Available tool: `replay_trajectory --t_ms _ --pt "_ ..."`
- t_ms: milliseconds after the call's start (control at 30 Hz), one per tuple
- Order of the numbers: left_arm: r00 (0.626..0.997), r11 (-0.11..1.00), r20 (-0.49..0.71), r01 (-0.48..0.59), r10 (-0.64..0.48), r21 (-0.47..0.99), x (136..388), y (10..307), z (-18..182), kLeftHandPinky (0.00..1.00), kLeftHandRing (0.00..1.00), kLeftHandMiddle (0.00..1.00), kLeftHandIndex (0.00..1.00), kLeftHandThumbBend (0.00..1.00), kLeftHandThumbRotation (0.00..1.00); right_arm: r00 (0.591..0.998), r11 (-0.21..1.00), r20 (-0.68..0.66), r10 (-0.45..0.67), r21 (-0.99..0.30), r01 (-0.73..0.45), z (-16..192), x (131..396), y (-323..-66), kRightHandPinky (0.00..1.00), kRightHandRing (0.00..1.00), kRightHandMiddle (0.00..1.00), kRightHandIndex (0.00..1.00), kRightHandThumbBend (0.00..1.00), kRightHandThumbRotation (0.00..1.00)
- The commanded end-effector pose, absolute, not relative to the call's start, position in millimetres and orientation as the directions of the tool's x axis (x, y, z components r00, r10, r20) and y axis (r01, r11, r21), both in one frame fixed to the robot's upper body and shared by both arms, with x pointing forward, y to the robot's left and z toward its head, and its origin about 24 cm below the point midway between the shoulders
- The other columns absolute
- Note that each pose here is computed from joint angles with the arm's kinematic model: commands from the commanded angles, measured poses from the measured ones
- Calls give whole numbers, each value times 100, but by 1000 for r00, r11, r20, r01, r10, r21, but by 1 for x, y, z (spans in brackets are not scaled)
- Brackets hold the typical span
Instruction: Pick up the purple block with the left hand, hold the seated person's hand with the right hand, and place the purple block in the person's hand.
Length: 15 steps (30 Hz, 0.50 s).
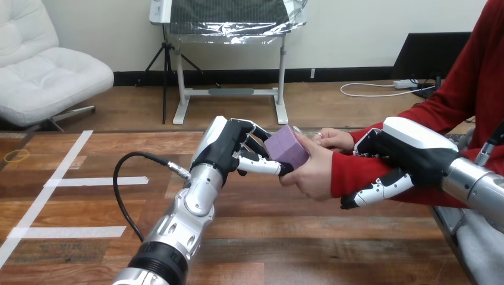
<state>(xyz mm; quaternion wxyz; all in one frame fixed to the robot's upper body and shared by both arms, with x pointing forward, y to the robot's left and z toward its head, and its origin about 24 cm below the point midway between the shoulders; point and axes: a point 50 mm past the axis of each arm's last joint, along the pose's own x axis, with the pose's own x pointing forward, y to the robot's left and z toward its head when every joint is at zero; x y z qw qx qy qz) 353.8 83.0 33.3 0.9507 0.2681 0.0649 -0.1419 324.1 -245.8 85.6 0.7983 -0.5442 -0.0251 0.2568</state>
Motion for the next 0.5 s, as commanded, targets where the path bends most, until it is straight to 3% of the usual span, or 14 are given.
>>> replay_trajectory --t_ms 0,167,267,333,467 --pt "925 773 -148 375 -351 512 361 61 59 30 39 45 47 73 0 845 356 -39 533 -896 -266 118 334 -220 18 21 26 28 91 40" --pt "910 758 -165 409 -380 508 361 64 62 41 51 56 57 73 5 849 356 -52 526 -893 -276 116 334 -222 20 23 28 30 93 41" --pt "907 758 -161 415 -390 503 360 67 64 46 57 61 64 74 15 850 353 -70 522 -890 -290 115 334 -223 23 26 30 32 95 43" --pt "906 757 -158 416 -393 503 359 68 65 51 62 67 71 74 28 850 351 -82 520 -887 -300 115 334 -224 26 28 33 35 97 47" --pt "907 764 -146 413 -395 496 358 71 67 57 68 73 77 75 41 850 335 -125 512 -882 -331 115 335 -226 29 32 37 42 99 52"
